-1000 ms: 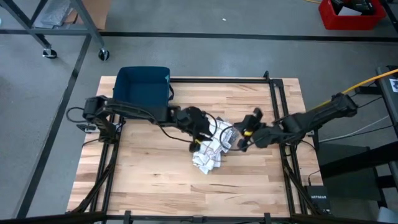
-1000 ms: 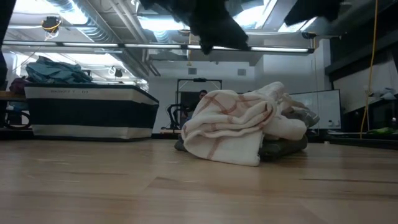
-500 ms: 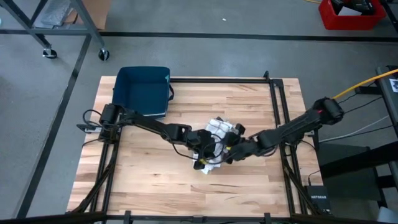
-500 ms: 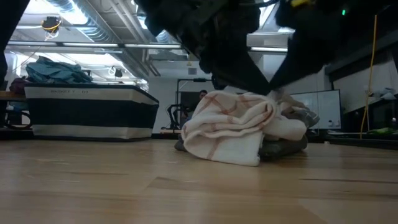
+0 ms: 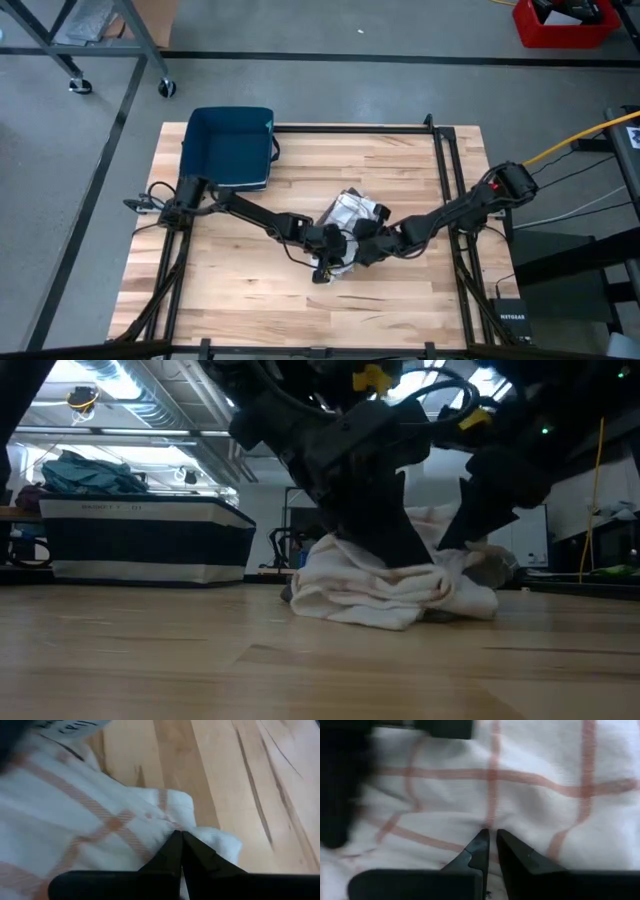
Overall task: Fold towel
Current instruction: Put the stacked towels into the blue bin
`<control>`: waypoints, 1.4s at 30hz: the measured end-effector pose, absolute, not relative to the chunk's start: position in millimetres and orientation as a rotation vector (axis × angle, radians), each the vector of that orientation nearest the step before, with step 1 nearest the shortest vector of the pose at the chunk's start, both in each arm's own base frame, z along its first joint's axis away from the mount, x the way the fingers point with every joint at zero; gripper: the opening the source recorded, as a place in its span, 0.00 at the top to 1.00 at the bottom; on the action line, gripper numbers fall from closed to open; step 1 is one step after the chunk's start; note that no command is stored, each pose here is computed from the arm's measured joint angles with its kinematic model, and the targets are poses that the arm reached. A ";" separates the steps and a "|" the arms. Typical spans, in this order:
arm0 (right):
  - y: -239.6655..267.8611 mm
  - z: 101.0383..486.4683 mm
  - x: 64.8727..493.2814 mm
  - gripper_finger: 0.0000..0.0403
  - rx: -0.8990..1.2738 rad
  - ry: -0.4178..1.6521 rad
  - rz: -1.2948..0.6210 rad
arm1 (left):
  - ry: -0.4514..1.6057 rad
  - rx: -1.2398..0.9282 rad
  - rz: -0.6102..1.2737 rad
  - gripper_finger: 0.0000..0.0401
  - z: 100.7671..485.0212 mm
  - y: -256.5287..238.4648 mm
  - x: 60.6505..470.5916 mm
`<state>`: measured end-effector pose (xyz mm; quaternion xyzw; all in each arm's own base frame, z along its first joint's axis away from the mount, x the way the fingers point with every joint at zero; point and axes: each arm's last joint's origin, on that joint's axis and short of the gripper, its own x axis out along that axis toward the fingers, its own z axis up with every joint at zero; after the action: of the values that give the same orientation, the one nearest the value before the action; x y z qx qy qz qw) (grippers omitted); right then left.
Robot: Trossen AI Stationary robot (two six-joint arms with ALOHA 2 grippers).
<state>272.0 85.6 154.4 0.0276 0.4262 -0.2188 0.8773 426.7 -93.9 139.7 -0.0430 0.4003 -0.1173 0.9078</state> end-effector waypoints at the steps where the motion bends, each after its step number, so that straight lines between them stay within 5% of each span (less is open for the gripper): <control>1: 82.9 154.1 272.1 0.89 0.059 0.898 -0.465 | 0.829 -0.093 -0.243 1.00 138.8 -97.5 426.1; 17: 59.5 159.9 272.8 0.89 0.054 0.943 -0.486 | 0.835 -0.123 -0.288 0.99 157.2 -110.2 415.9; 28: 55.6 197.3 264.2 0.89 0.089 0.784 -0.486 | 0.644 0.002 -0.215 1.00 227.1 -93.7 403.4; 42: 35.1 190.0 296.8 0.89 0.138 0.667 -0.420 | 0.879 0.074 -0.045 1.00 204.9 -59.6 396.1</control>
<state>296.8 35.1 190.0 0.0669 0.3245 -0.2043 0.9211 396.1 -59.6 204.9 0.0359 0.4254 -0.0216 0.9040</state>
